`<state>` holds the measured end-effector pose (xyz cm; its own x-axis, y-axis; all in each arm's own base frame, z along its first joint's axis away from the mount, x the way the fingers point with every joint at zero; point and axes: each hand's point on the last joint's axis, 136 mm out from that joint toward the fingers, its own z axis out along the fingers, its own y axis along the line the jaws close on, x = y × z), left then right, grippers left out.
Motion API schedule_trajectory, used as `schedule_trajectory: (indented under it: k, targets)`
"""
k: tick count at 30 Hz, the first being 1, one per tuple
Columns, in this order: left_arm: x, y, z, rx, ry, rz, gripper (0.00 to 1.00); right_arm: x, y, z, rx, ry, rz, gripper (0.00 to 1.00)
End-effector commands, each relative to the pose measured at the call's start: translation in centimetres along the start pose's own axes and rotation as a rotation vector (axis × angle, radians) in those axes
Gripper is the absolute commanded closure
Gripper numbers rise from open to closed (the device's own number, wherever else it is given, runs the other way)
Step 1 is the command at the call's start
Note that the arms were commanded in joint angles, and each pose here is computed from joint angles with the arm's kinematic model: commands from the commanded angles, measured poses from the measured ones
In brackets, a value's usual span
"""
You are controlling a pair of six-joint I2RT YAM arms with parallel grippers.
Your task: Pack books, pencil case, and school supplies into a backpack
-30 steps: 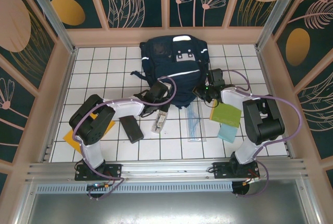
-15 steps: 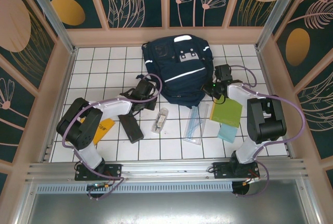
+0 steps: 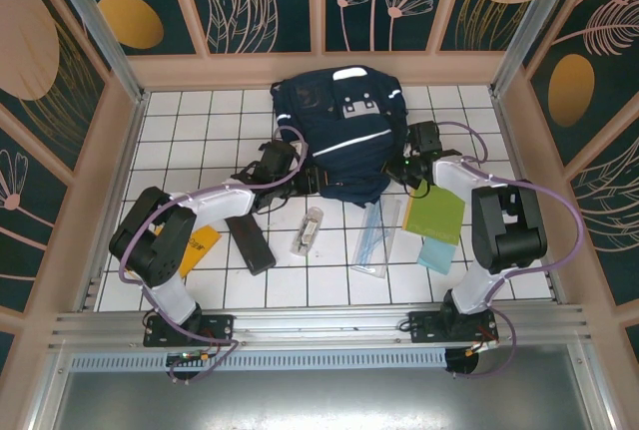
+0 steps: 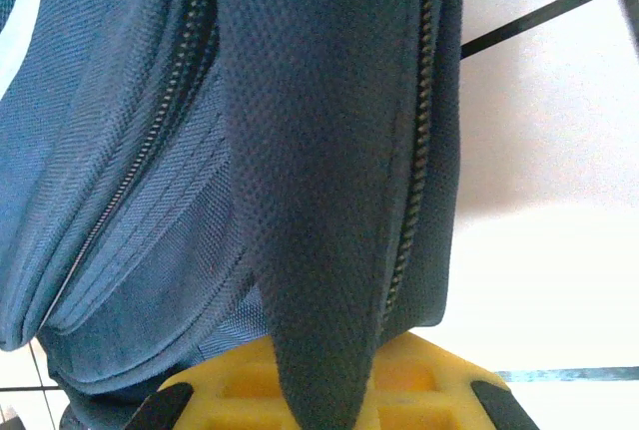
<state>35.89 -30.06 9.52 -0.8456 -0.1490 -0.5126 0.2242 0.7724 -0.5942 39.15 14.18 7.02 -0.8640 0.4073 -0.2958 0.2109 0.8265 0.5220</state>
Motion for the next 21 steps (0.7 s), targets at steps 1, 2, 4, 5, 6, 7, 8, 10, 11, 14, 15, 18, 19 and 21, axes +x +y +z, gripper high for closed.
schedule_trajectory:
  k: [1, 2, 4, 5, 6, 7, 8, 10, 11, 14, 15, 18, 19, 21]
  targets:
    - [0.1, -1.5, 1.2, 0.099, 0.011, -0.119, 0.48, -1.6, 3.6, -0.2, -0.105, -0.047, -0.058, 1.00]
    - [0.5, -1.5, 1.6, 0.110, 0.028, -0.135, 0.48, -1.5, 3.8, -0.3, -0.110, -0.046, -0.059, 1.00]
    - [1.1, -1.6, 2.4, 0.139, 0.053, -0.164, 0.47, -1.4, 4.0, -0.4, -0.114, -0.048, -0.063, 1.00]
    - [1.5, -1.3, 2.8, 0.139, 0.066, -0.177, 0.47, -1.4, 4.1, -0.5, -0.115, -0.049, -0.065, 1.00]
    - [1.8, -1.1, 3.1, 0.137, 0.074, -0.182, 0.47, -1.4, 4.2, -0.6, -0.118, -0.050, -0.064, 1.00]
    - [1.9, -0.9, 3.3, 0.133, 0.076, -0.186, 0.47, -1.3, 4.2, -0.6, -0.120, -0.051, -0.063, 1.00]
    - [0.9, -1.5, 3.5, 0.143, 0.058, -0.179, 0.48, -1.3, 4.2, -0.7, -0.121, -0.052, -0.063, 1.00]
    - [0.9, -1.0, 3.9, 0.115, 0.061, -0.175, 0.48, -1.3, 4.2, -0.8, -0.122, -0.053, -0.060, 1.00]
    - [1.0, -0.9, 4.0, 0.108, 0.063, -0.176, 0.48, -1.2, 4.2, -0.8, -0.123, -0.051, -0.060, 1.00]
    - [0.8, -0.9, 4.3, 0.115, 0.054, -0.175, 0.48, -0.9, 4.3, -0.7, -0.130, -0.045, -0.059, 1.00]
    - [0.6, -0.9, 4.4, 0.112, 0.048, -0.173, 0.48, -0.9, 4.4, -0.7, -0.133, -0.044, -0.061, 1.00]
    - [-0.6, -1.0, 4.6, 0.110, -0.002, -0.163, 0.48, -0.6, 4.4, -0.6, -0.132, -0.037, -0.064, 1.00]
    - [-0.9, -0.9, 4.8, 0.103, -0.017, -0.162, 0.49, -0.5, 4.4, -0.5, -0.132, -0.036, -0.064, 1.00]
    - [-1.4, -0.8, 5.3, 0.101, -0.035, -0.161, 0.51, -0.1, 4.3, -0.3, -0.132, -0.029, -0.060, 1.00]
